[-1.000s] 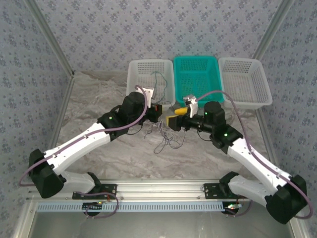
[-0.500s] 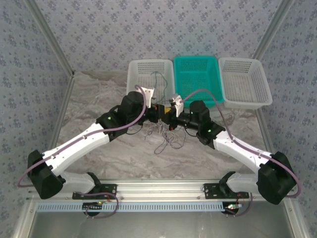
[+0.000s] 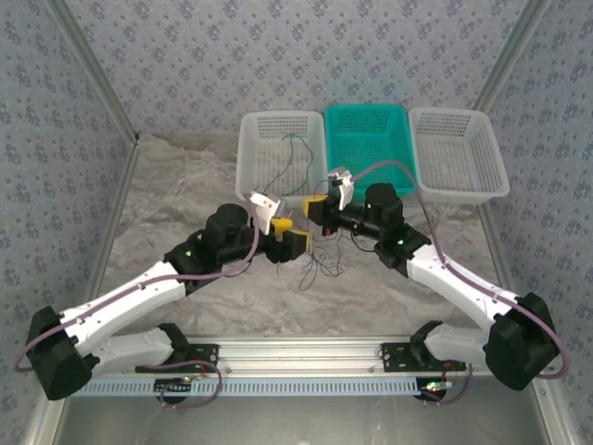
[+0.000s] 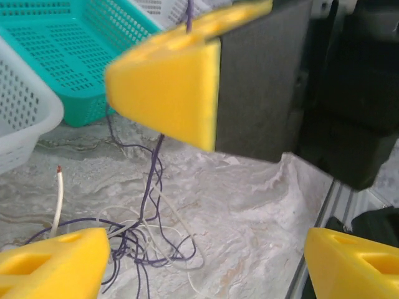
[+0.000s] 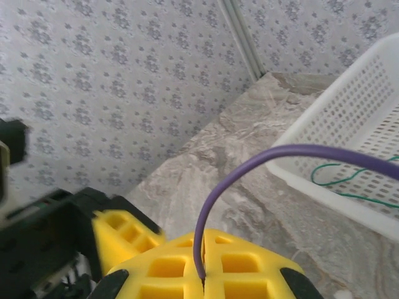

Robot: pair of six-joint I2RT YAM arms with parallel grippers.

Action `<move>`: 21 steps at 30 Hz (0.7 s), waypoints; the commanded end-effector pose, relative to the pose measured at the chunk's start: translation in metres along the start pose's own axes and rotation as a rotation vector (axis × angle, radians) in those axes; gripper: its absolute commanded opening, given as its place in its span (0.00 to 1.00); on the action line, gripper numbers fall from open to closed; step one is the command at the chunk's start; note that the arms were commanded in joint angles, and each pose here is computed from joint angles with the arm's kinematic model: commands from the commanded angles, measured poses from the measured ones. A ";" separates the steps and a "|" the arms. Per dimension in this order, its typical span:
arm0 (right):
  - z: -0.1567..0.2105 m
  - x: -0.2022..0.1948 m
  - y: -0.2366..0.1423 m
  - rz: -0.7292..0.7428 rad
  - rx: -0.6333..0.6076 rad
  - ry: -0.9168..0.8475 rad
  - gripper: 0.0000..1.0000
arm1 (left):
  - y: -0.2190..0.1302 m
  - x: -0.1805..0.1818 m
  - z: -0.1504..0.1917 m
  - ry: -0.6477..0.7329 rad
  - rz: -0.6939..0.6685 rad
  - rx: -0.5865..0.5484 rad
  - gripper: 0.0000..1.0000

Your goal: Untangle the cables

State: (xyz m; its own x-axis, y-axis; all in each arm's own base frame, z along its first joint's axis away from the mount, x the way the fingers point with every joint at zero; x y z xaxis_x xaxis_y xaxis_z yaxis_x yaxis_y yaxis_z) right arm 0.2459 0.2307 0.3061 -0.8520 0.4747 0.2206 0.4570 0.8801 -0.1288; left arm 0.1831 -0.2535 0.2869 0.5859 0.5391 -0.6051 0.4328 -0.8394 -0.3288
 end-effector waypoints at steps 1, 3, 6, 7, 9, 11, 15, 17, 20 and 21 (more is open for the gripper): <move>-0.025 0.014 -0.003 -0.082 -0.021 0.056 0.00 | 0.009 0.001 0.001 0.104 0.008 0.000 0.94; -0.030 0.019 -0.004 -0.104 -0.017 0.064 0.00 | 0.016 0.003 -0.001 0.136 0.009 -0.030 0.99; -0.036 0.027 -0.007 -0.138 -0.024 0.083 0.00 | 0.029 0.006 -0.005 0.170 -0.005 -0.047 0.99; -0.038 0.030 -0.007 -0.149 -0.029 0.096 0.00 | 0.036 0.007 -0.007 0.175 -0.026 -0.035 0.99; -0.042 0.034 -0.009 -0.164 -0.039 0.119 0.00 | 0.049 0.015 -0.010 0.171 -0.098 -0.018 0.97; -0.046 0.037 -0.011 -0.169 -0.048 0.142 0.00 | 0.060 0.027 -0.011 0.144 -0.186 -0.026 0.88; -0.057 0.043 -0.020 -0.187 -0.074 0.162 0.00 | 0.073 0.056 0.000 0.082 -0.340 -0.044 0.69; -0.065 0.045 -0.027 -0.180 -0.097 0.166 0.00 | 0.073 0.074 0.009 0.048 -0.440 -0.058 0.63; -0.075 0.044 -0.038 -0.164 -0.136 0.179 0.00 | 0.066 0.099 0.024 0.001 -0.596 -0.075 0.50; -0.078 0.043 -0.042 -0.158 -0.144 0.185 0.00 | 0.065 0.104 0.029 -0.004 -0.609 -0.073 0.46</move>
State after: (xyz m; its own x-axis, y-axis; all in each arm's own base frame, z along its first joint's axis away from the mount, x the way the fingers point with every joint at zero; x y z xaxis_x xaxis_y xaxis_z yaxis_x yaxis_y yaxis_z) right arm 0.2484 0.2172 0.3248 -0.7205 0.5171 0.4621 0.5032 0.8483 -0.1646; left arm 0.2411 -0.2876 0.2395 0.4668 0.7704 -0.4343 0.6637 -0.6297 -0.4036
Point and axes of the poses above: each hand's point on the last joint's axis, 136 mm out from that joint toward the fingers, its own y axis out along the fingers, its own x axis along the line the jaws close on, z = x × y, the point moved 7 cm from there along -y, back along the fingers, and after that the axes turned 15 degrees about -y, right-handed, at the moved point
